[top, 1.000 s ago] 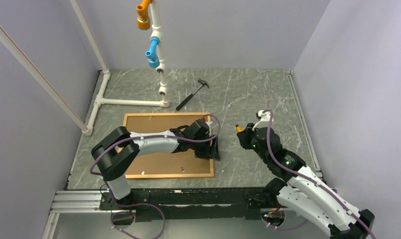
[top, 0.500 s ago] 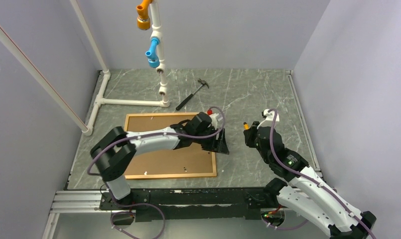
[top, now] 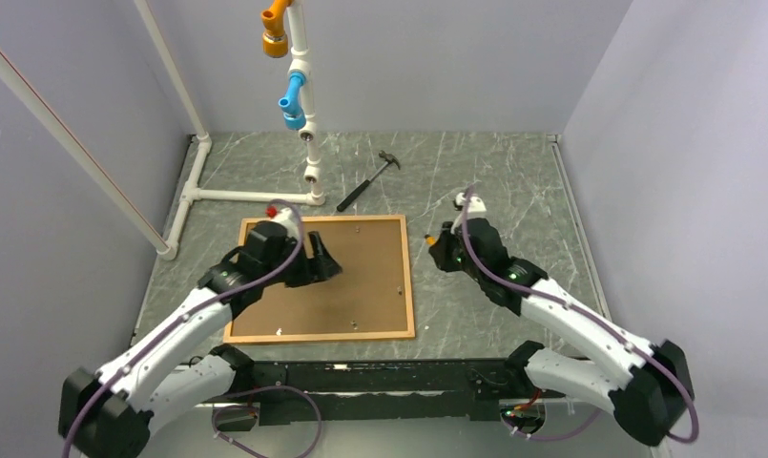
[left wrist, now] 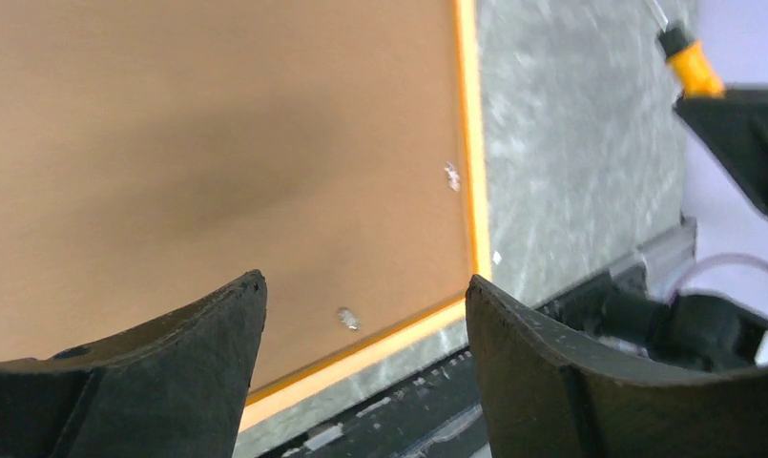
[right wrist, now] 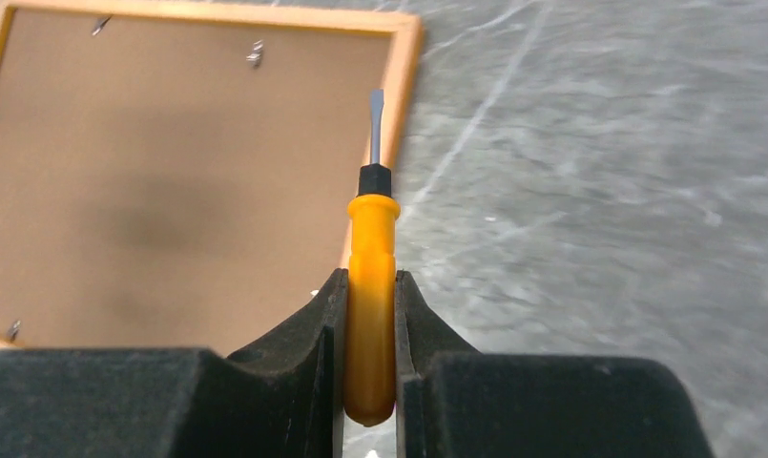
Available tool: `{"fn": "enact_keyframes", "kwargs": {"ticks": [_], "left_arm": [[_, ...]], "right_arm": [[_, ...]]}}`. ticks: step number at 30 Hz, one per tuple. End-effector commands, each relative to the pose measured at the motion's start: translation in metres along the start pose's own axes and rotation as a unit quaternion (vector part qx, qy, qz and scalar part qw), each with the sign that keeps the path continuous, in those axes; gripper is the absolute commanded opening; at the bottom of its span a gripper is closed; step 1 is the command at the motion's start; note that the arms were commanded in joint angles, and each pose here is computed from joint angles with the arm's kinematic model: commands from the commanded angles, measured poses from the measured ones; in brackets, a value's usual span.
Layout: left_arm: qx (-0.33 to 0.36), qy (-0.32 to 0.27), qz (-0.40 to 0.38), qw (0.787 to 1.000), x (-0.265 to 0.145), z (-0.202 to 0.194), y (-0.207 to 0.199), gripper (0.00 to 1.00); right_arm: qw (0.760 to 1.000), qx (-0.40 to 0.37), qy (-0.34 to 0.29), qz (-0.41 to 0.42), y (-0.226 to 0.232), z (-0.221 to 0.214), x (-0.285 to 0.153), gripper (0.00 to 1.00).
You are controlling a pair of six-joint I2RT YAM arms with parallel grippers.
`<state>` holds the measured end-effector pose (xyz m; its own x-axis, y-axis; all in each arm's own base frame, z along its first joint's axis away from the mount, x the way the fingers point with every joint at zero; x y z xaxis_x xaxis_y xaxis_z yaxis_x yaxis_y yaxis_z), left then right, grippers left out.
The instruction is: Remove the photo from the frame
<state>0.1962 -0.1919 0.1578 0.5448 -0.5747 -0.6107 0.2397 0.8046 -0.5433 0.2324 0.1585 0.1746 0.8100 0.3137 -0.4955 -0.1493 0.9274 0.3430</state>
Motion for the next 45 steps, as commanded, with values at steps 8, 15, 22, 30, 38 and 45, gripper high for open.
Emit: {"fn": "enact_keyframes", "kwargs": {"ticks": [8, 15, 22, 30, 38, 45], "left_arm": [[-0.100, -0.047, -0.024, 0.994, -0.045, 0.009, 0.009, 0.80], [-0.209, -0.093, -0.271, 0.935, -0.036, 0.023, -0.060, 0.74], [-0.244, -0.078, -0.273, 0.927, -0.016, 0.023, -0.078, 0.74], [-0.277, -0.083, -0.259, 0.921, 0.000, 0.030, -0.075, 0.63], [-0.286, -0.092, -0.239, 0.923, 0.001, 0.028, -0.067, 0.65], [-0.279, -0.078, -0.246, 0.925, 0.007, 0.027, -0.072, 0.61]], "right_arm": [[0.969, -0.006, 0.094, 0.227, 0.117, -0.013, 0.036, 0.00], [0.959, -0.010, 0.102, 0.263, 0.158, -0.044, 0.031, 0.00], [0.954, 0.002, 0.087, 0.288, 0.165, -0.046, 0.020, 0.00], [0.953, 0.005, 0.068, 0.296, 0.160, -0.044, 0.007, 0.00], [0.951, 0.010, 0.056, 0.304, 0.154, -0.046, -0.004, 0.00], [0.947, 0.006, 0.049, 0.318, 0.161, -0.041, -0.008, 0.00]]}}
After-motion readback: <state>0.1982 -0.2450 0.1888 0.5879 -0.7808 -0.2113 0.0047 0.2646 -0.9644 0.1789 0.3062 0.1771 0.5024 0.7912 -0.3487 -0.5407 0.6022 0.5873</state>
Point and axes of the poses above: each gripper's point midway between its finger pads, its own x axis out along the fingers, its own y axis along the line the jaws close on, z = x × y, the point moved 3 cm from there along -x, back along the fingers, and after that the axes turned 6 degrees about x, right-handed, at the moved point
